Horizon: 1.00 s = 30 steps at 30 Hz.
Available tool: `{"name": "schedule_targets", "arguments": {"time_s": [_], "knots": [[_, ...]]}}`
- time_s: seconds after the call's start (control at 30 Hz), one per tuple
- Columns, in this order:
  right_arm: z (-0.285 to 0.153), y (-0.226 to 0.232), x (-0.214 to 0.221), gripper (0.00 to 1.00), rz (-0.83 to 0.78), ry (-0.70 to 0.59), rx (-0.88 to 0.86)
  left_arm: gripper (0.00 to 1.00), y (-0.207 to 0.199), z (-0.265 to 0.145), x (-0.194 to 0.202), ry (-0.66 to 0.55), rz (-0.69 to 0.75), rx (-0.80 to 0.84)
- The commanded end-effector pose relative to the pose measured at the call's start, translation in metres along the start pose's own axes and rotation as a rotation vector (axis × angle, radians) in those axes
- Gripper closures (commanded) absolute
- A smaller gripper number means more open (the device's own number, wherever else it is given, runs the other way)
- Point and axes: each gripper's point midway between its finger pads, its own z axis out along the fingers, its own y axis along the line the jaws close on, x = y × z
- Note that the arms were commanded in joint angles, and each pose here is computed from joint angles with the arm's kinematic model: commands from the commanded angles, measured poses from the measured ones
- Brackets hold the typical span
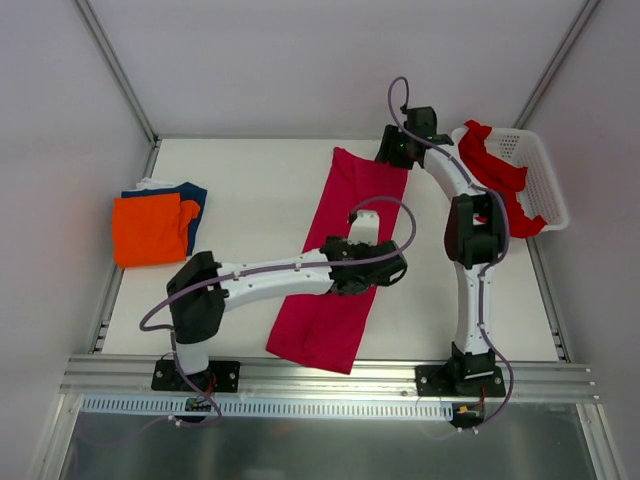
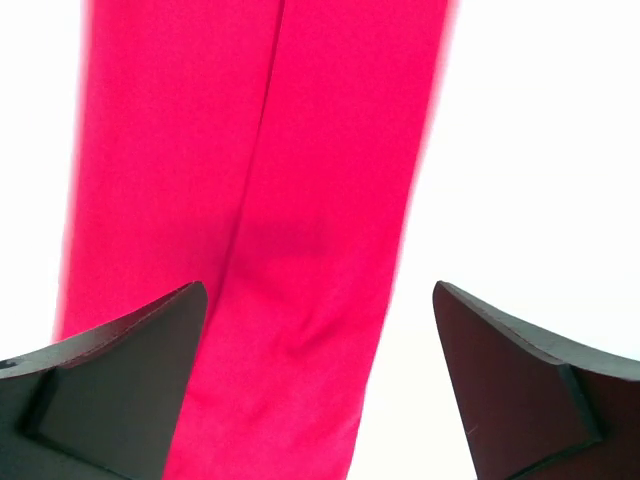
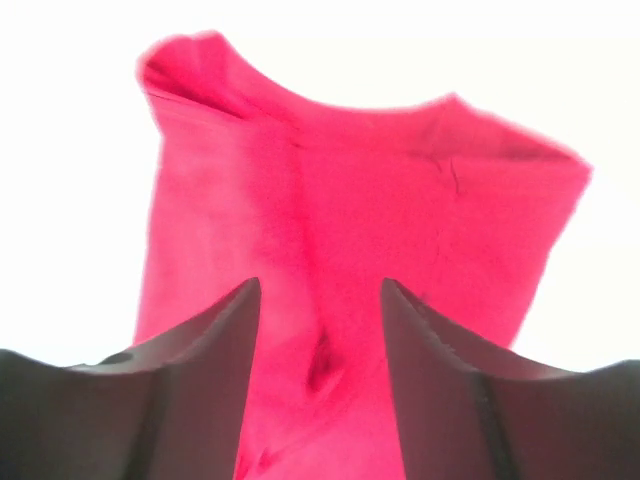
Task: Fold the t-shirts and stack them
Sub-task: Rotate the tshirt 90 degrees
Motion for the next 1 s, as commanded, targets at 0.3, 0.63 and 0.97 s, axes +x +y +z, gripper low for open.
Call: {"name": "schedule_targets", "arguments": {"time_s": [0.3,0.63,0.97], "knots": [[-0.244,0.063,-0.044,0.54,-0.097,-0.365,-0.07,0.01,0.101,-0.08,-0.131,-0.33,-0.02,-0.07],[-0.136,0.019,0.086,0.99,-0.084,-0.037,0.072,1.0,0.128,-0.01,0.004,-0.011,0.005,-0.143],[-0.051,0.001,0.098,1.0,-0.081,0.09,0.18,1.0,0.125,0.004,0.056,0.143,0.011,-0.143]]}}
